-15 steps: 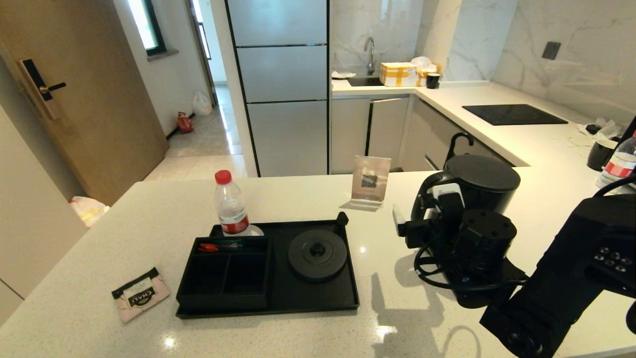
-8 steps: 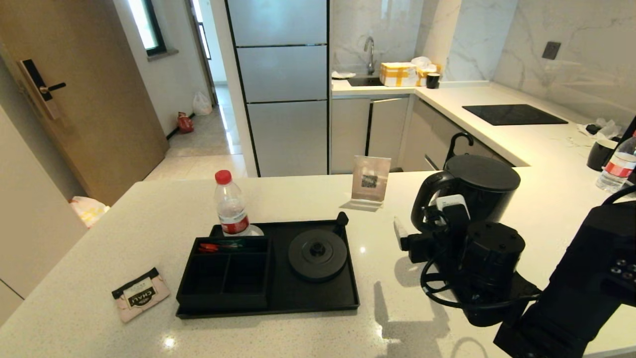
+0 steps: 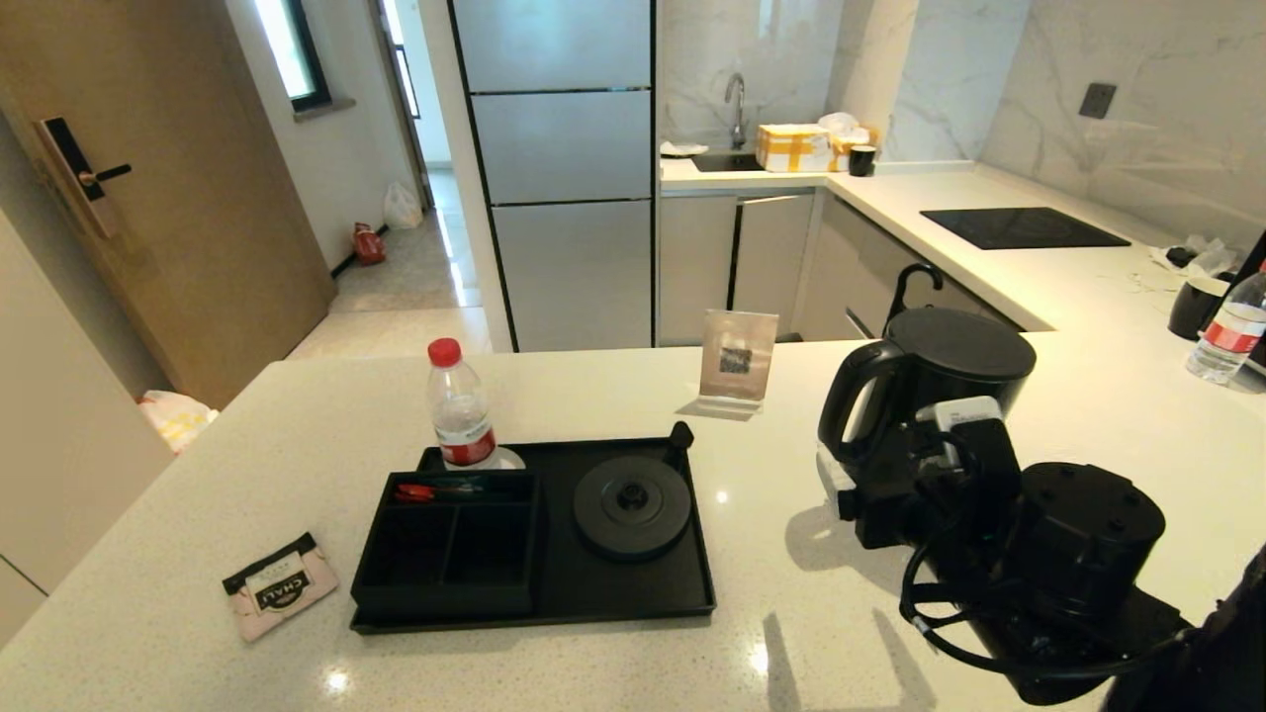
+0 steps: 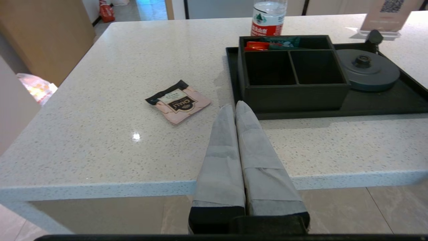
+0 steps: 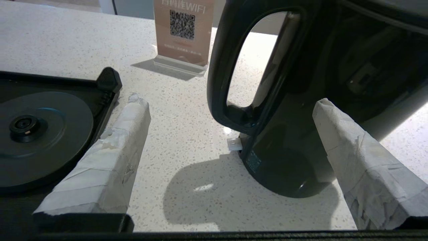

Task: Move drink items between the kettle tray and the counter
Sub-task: Place it on the right, then return the tea bag to its original position

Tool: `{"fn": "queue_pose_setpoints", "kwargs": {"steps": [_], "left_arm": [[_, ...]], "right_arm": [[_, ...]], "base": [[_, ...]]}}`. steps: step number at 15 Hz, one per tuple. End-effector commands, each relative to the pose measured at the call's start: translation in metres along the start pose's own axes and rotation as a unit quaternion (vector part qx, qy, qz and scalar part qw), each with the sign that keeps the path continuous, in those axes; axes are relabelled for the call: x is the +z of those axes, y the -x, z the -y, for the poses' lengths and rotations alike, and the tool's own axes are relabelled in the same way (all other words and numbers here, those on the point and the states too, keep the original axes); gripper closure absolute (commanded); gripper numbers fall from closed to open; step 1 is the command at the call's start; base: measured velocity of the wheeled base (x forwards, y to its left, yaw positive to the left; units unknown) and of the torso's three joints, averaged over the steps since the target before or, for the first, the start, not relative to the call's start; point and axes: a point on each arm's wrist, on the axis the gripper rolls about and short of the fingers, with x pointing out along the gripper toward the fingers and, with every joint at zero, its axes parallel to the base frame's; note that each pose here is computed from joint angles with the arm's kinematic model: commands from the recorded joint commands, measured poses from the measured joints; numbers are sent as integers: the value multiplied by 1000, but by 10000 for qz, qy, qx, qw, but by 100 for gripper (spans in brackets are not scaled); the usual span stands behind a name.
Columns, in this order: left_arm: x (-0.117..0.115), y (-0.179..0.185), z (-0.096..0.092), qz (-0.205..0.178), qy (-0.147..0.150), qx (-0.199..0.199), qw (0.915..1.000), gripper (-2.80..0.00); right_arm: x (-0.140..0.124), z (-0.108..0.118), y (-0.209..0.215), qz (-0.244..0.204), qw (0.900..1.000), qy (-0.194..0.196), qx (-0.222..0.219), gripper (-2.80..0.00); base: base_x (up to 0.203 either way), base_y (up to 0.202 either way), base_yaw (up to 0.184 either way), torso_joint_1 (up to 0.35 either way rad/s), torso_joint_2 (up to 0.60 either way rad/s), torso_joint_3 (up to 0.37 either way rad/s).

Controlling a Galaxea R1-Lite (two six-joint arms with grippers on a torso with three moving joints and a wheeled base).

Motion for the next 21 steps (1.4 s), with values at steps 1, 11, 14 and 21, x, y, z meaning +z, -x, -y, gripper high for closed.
{"fn": "queue_pose_setpoints", "kwargs": {"steps": [1,11,14,21], "left_arm": [[0,0,0,0,-1,-2,10000,0],[0,0,0,7,-1,-7,10000,0],[0,0,0,1,-1,-2,10000,0],[0,0,0,0,-1,-8,10000,0]], "right_arm": [[15,11,14,254,9996,-130,-35,-280],[102,97,109,497,9955,-325,-736,0],[126,137,164,417,9896,-320,-1336,0],[88,161,339,672,9494,-186,-3063,0]], "base": [[0,0,0,0,0,0],[0,0,0,0,0,0],[0,0,0,0,0,0],[0,0,0,0,0,0]]}}
